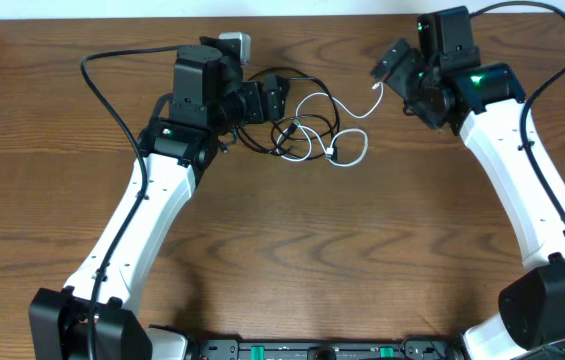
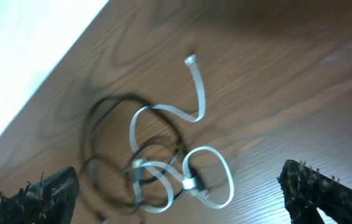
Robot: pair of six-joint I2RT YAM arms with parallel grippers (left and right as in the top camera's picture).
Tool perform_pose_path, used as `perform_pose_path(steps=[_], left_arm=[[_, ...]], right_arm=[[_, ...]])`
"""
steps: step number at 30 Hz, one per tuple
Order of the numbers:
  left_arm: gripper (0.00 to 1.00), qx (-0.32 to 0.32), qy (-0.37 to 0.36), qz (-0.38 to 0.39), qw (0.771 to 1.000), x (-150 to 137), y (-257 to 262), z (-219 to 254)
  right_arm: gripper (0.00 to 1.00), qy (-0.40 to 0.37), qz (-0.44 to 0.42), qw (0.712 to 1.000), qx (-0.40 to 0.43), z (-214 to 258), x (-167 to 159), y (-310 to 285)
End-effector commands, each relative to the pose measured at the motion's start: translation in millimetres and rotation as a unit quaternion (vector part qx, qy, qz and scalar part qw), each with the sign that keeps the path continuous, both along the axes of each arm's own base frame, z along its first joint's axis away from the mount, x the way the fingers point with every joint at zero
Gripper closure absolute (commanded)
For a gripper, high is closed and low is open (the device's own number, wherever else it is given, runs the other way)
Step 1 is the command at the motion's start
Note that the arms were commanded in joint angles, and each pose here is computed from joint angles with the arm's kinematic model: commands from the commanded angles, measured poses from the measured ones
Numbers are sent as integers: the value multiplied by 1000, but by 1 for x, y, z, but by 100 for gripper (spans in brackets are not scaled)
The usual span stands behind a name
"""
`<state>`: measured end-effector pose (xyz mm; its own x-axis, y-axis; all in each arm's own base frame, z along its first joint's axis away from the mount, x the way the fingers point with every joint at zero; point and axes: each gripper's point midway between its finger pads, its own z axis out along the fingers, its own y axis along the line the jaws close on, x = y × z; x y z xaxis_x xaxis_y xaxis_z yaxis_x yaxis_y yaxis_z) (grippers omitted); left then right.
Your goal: Untangle cables
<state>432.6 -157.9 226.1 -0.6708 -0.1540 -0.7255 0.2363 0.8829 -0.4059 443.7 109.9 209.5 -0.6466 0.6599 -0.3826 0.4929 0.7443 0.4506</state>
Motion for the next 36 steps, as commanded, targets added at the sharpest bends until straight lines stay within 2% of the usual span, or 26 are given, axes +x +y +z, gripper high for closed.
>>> perform_pose_path(steps=[1, 3, 7, 11, 14, 18, 21, 23, 25, 30, 35, 36], left_arm=[[7, 12, 28, 41, 999, 10, 11, -21], [6, -5, 62, 61, 996, 12, 11, -38], [7, -20, 152, 98, 983, 12, 10, -95], [7, -36, 217, 98, 971, 2, 3, -127], [6, -40, 223, 92, 970, 0, 1, -130], [7, 8, 207, 146, 967, 7, 25, -137], [7, 54, 198, 192, 960, 8, 47, -141], [7, 97, 188, 235, 949, 8, 71, -143], [7, 110, 188, 272, 937, 7, 90, -143], [7, 66, 226, 347, 908, 1, 131, -150], [7, 4, 256, 354, 900, 2, 156, -153], [7, 0, 257, 359, 897, 1, 162, -153]], right_arm=[[1, 9, -20, 998, -58, -13, 2, -15], [1, 17, -4, 998, -62, -20, 1, -9], [1, 27, 94, 991, -86, -40, 4, 17], [1, 61, 126, 988, -72, -62, -4, 36], [1, 73, 142, 985, -61, -71, -8, 48], [1, 68, 162, 983, -59, -78, -7, 66], [1, 26, 255, 965, -53, -72, -2, 97], [4, -13, 337, 940, -47, -65, -3, 126], [4, -17, 351, 935, -52, -68, -5, 137], [2, 9, 370, 928, -48, -87, -17, 151], [3, 37, 411, 911, 2, -109, -34, 179], [8, 40, 420, 907, 10, -114, -37, 186]])
